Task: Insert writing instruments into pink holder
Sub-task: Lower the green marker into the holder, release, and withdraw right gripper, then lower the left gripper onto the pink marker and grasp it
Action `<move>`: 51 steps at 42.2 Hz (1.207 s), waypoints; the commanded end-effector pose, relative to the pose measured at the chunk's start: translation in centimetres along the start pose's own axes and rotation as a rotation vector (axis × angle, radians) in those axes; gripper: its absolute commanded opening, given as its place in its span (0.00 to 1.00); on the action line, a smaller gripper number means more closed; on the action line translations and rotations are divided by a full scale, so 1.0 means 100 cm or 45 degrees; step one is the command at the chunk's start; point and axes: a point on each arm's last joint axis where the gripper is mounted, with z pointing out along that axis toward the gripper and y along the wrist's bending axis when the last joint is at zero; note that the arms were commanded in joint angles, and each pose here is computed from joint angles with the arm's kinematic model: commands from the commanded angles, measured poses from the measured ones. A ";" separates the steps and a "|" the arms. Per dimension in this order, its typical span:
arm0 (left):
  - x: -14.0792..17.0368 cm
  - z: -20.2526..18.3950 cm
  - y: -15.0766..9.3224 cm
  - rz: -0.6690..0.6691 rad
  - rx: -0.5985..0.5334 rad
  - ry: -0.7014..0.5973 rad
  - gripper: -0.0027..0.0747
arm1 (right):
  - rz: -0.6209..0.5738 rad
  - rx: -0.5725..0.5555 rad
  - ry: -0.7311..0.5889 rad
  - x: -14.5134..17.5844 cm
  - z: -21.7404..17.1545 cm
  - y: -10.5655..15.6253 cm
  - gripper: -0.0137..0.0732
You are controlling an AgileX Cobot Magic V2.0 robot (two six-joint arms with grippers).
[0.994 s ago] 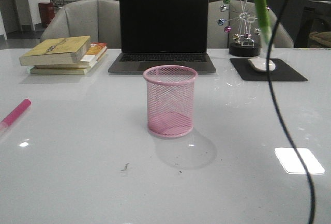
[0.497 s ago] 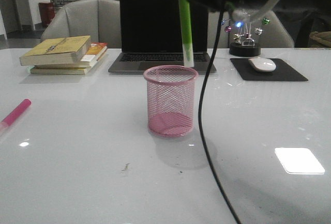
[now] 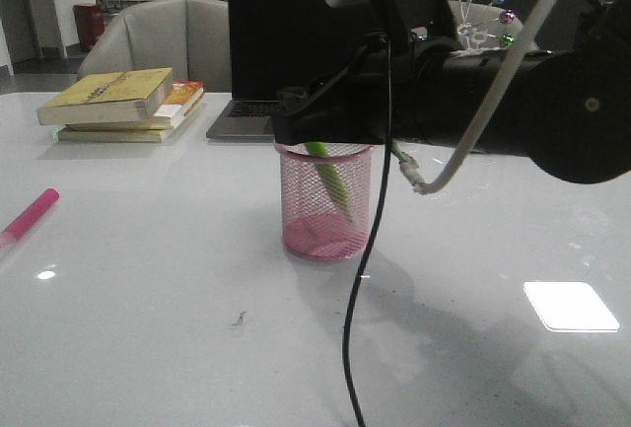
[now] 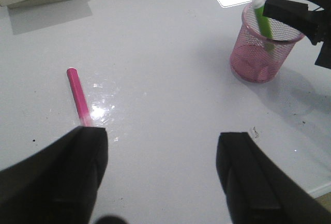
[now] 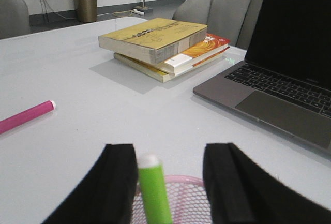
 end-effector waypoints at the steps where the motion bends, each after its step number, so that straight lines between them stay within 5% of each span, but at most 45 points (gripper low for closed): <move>1: -0.015 -0.005 -0.001 -0.007 0.008 -0.127 0.69 | -0.029 -0.003 -0.282 -0.051 -0.008 0.000 0.70; 10: -0.015 -0.005 -0.001 -0.007 0.008 -0.127 0.69 | -0.055 0.033 -0.215 -0.121 -0.052 -0.003 0.70; 23: -0.014 -0.003 -0.001 -0.007 0.009 -0.115 0.69 | 0.103 0.099 0.555 -0.149 -0.172 -0.001 0.70; 28: -0.014 0.006 0.002 -0.071 -0.011 -0.027 0.70 | 0.116 0.094 0.708 -0.149 -0.203 0.002 0.70; 51: -0.044 0.118 0.066 -0.298 -0.203 0.480 0.69 | 0.117 0.094 0.725 -0.152 -0.218 0.003 0.70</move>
